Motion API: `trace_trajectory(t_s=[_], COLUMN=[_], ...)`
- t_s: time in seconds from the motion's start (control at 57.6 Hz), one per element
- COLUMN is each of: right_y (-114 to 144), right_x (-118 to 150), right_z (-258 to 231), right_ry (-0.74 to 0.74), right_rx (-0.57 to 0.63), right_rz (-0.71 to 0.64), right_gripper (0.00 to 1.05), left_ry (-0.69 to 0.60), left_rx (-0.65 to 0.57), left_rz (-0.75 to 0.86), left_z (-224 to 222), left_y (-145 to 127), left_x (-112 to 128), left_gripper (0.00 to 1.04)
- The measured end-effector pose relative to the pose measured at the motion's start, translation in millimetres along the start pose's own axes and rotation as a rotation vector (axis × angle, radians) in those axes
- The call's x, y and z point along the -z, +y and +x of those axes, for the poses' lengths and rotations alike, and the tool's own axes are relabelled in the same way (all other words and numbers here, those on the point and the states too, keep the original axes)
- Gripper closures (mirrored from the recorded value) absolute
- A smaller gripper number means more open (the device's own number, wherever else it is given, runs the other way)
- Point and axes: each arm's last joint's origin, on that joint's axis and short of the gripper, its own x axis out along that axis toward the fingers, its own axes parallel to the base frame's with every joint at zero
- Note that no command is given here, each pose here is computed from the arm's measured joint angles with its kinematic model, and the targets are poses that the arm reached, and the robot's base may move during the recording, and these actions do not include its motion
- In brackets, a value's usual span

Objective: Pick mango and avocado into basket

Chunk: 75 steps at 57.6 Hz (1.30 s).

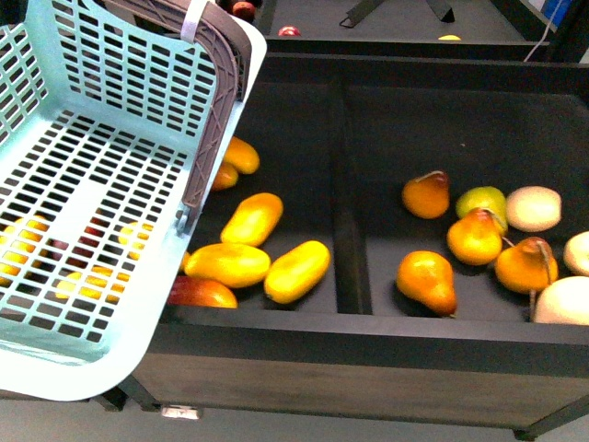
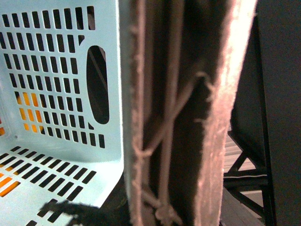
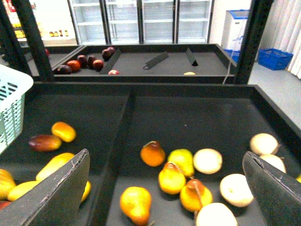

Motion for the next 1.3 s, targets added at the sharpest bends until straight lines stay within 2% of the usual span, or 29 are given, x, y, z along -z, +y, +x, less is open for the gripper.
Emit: trace_trajectory(t_s=[0.816, 1.042, 1.076, 1.111, 1.146, 1.25, 1.302], right_y=[0.0, 0.2, 0.1, 0.1, 0.0, 0.1, 0.1], right_x=[0.0, 0.1, 0.1, 0.1, 0.1, 0.1, 0.1], right_z=[0.0, 0.1, 0.1, 0.1, 0.1, 0.1, 0.1], right_ry=[0.000, 0.000, 0.000, 0.000, 0.000, 0.000, 0.000], right_rx=[-0.002, -0.006, -0.003, -0.003, -0.002, -0.004, -0.003], right_rz=[0.000, 0.000, 0.000, 0.000, 0.000, 0.000, 0.000], right_gripper=[0.09, 0.09, 0.09, 0.09, 0.09, 0.09, 0.09], left_ry=[-0.001, -0.043, -0.013, 0.114, 0.186, 0.417, 0.472], left_rx=[0.000, -0.018, -0.016, -0.015, -0.004, 0.137, 0.187], left_rz=[0.004, 0.027, 0.050, 0.108, 0.161, 0.328, 0.361], left_z=[0.1, 1.2, 1.3, 4.1, 7.6, 26.3, 34.0], left_y=[0.2, 2.4, 2.7, 2.4, 2.4, -3.0, -6.9], left_x=[-0.7, -6.2, -5.2, -1.5, 1.3, 12.6, 15.2], left_gripper=[0.90, 0.90, 0.90, 0.90, 0.90, 0.90, 0.90])
